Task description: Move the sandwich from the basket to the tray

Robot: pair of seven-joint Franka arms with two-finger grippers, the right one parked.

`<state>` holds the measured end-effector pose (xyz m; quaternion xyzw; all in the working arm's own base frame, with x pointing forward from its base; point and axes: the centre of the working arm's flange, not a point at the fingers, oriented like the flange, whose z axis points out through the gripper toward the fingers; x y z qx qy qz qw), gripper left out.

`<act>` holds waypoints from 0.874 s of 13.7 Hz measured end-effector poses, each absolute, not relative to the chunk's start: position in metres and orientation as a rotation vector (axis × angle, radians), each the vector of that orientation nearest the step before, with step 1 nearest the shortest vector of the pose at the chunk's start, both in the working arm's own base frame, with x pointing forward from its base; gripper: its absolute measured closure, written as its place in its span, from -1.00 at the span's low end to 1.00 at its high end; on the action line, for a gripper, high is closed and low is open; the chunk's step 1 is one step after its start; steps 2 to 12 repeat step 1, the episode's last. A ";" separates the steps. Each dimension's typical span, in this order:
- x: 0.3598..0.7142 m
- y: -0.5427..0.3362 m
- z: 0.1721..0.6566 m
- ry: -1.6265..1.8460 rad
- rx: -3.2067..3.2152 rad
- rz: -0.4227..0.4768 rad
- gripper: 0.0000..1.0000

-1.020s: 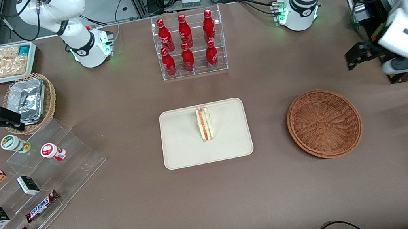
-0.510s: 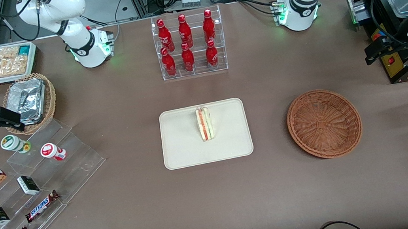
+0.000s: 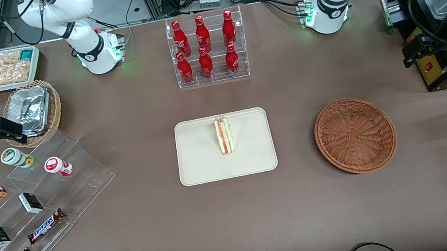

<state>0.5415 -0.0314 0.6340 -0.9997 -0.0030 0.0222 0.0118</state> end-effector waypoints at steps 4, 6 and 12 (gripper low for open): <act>0.541 -0.031 0.634 -0.009 -3.116 0.070 -1.00; 0.541 -0.031 0.634 -0.009 -3.116 0.070 -1.00; 0.541 -0.031 0.634 -0.009 -3.116 0.070 -1.00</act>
